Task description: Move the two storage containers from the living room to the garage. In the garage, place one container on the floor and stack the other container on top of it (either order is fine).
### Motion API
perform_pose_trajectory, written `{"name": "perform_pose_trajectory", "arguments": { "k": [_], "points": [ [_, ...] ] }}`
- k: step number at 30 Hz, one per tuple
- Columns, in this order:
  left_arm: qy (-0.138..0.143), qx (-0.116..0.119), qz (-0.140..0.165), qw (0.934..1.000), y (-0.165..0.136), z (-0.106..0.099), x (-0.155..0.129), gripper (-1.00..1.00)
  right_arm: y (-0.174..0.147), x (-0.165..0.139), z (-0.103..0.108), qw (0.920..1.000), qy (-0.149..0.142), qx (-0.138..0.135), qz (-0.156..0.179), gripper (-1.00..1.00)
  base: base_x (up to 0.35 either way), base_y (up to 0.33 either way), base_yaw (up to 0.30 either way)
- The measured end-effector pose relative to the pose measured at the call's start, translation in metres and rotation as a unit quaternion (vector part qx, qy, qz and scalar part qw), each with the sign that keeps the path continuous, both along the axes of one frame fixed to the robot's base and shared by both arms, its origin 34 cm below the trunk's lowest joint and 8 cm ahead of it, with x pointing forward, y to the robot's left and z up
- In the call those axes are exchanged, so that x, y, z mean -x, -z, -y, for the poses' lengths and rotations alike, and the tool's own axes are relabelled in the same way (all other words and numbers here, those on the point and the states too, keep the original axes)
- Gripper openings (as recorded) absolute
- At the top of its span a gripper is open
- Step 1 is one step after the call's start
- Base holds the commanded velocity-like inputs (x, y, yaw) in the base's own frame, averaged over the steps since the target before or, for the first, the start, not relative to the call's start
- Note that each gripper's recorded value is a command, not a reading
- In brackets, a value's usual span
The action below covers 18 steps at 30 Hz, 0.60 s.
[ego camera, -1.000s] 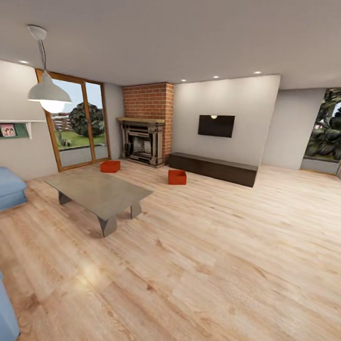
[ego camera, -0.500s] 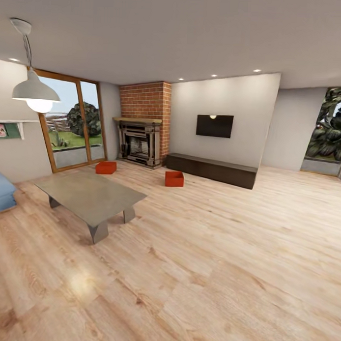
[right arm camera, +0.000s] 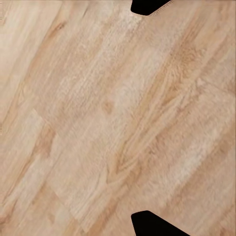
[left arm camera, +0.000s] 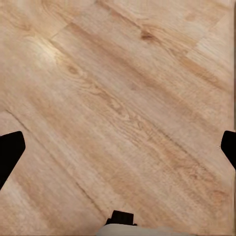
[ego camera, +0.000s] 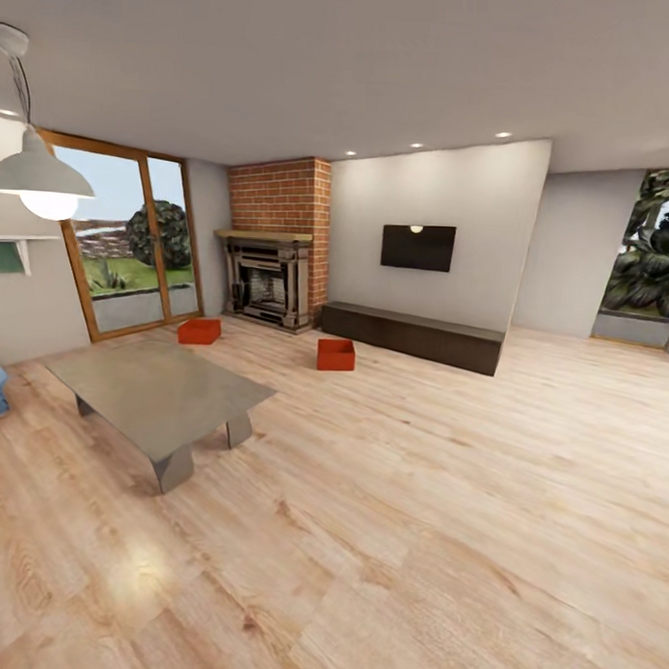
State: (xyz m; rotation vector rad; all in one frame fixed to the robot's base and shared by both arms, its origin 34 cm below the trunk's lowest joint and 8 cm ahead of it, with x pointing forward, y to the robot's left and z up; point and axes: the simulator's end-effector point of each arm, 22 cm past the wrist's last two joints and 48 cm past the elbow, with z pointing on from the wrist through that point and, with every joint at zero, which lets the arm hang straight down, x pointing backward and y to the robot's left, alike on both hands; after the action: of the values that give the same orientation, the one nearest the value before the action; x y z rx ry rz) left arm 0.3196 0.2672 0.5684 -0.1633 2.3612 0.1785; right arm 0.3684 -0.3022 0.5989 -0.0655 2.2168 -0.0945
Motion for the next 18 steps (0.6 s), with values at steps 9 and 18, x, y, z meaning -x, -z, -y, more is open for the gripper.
{"name": "perform_pose_trajectory", "arguments": {
  "k": [9,18],
  "points": [
    [0.0,0.0,0.0,1.0,0.0,0.0,0.0001,1.0,0.0001,0.0001,-0.0005,1.0,-0.001,0.0,0.0,1.0,0.306,-0.144,0.0],
    [0.0,0.0,0.0,1.0,-0.0001,-0.0001,-0.0001,1.0,0.0001,0.0001,-0.0006,1.0,-0.001,0.0,0.0,1.0,0.315,-0.029,0.0]
  ]
}}
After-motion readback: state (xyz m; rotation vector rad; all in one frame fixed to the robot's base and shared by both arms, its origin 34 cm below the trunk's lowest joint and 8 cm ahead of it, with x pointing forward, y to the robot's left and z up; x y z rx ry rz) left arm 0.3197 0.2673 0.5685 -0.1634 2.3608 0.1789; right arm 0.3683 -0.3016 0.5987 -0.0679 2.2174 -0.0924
